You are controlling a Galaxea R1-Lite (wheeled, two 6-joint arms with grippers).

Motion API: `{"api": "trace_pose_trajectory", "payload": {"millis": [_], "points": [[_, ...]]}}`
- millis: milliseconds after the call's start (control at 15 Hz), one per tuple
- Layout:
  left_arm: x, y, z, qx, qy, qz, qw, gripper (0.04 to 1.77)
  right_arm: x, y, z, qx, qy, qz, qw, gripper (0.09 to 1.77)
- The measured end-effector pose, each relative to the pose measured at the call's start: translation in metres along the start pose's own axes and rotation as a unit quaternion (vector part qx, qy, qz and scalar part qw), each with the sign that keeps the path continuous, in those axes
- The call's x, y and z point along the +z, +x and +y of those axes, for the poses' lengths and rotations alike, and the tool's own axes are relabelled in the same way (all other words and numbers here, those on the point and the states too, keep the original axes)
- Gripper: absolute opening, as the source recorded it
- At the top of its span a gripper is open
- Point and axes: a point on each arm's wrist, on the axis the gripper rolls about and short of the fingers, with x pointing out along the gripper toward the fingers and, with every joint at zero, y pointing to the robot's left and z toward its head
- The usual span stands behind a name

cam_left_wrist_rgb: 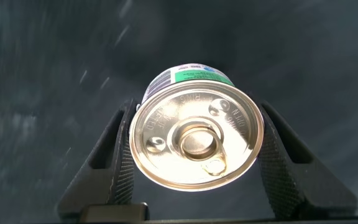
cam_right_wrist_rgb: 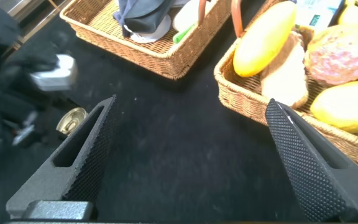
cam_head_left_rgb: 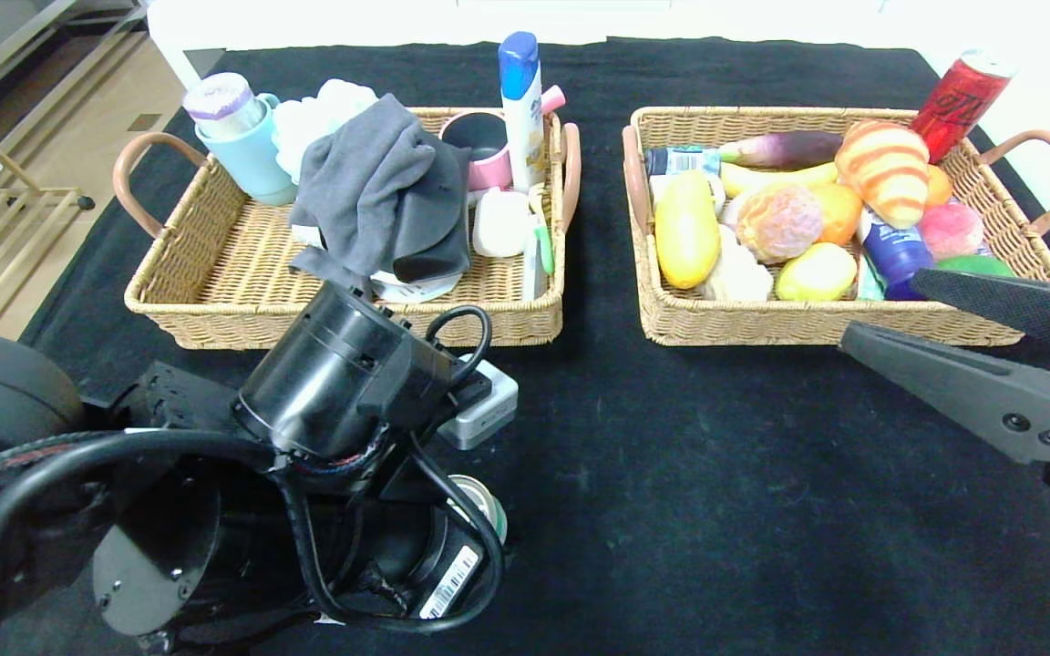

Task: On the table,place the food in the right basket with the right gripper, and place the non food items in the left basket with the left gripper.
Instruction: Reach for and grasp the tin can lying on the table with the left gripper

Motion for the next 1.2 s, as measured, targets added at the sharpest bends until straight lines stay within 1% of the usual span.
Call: {"api": "trace_pose_trajectory", "payload": {"millis": [133, 267, 533, 667, 800, 933, 1067, 1200], "points": [[0.010, -0.006, -0.007, -0.018, 0.000, -0.054, 0.9984, 1.15, 0.000, -0.003, -0.001, -0.005, 0.003, 0.019, 1.000, 1.71], [0.021, -0.004, -0.015, -0.029, 0.001, -0.092, 0.9954, 1.15, 0.006, -0.010, -0.001, -0.010, 0.004, 0.027, 1.000, 1.71], [0.048, 0.006, -0.035, -0.050, 0.005, -0.143, 0.9884, 1.15, 0.020, -0.026, -0.001, -0.021, 0.003, 0.016, 1.000, 1.71], [0.062, 0.014, -0.044, -0.059, 0.004, -0.167, 0.9842, 1.15, 0.026, -0.034, -0.006, -0.044, 0.002, 0.019, 0.999, 1.71], [0.074, 0.024, -0.056, -0.069, 0.008, -0.178, 0.9817, 1.15, 0.034, -0.044, -0.011, -0.069, 0.003, 0.025, 0.997, 1.71], [0.081, 0.037, -0.067, -0.077, 0.010, -0.180, 0.9807, 1.15, 0.041, -0.052, -0.012, -0.080, 0.000, 0.012, 0.997, 1.71], [0.090, 0.048, -0.074, -0.079, 0.006, -0.201, 0.9763, 1.15, 0.044, -0.057, -0.015, -0.097, -0.003, 0.005, 0.995, 1.71], [0.092, 0.062, -0.080, -0.074, 0.008, -0.198, 0.9774, 1.15, 0.046, -0.058, -0.022, -0.126, -0.005, 0.004, 0.992, 1.71]]}}
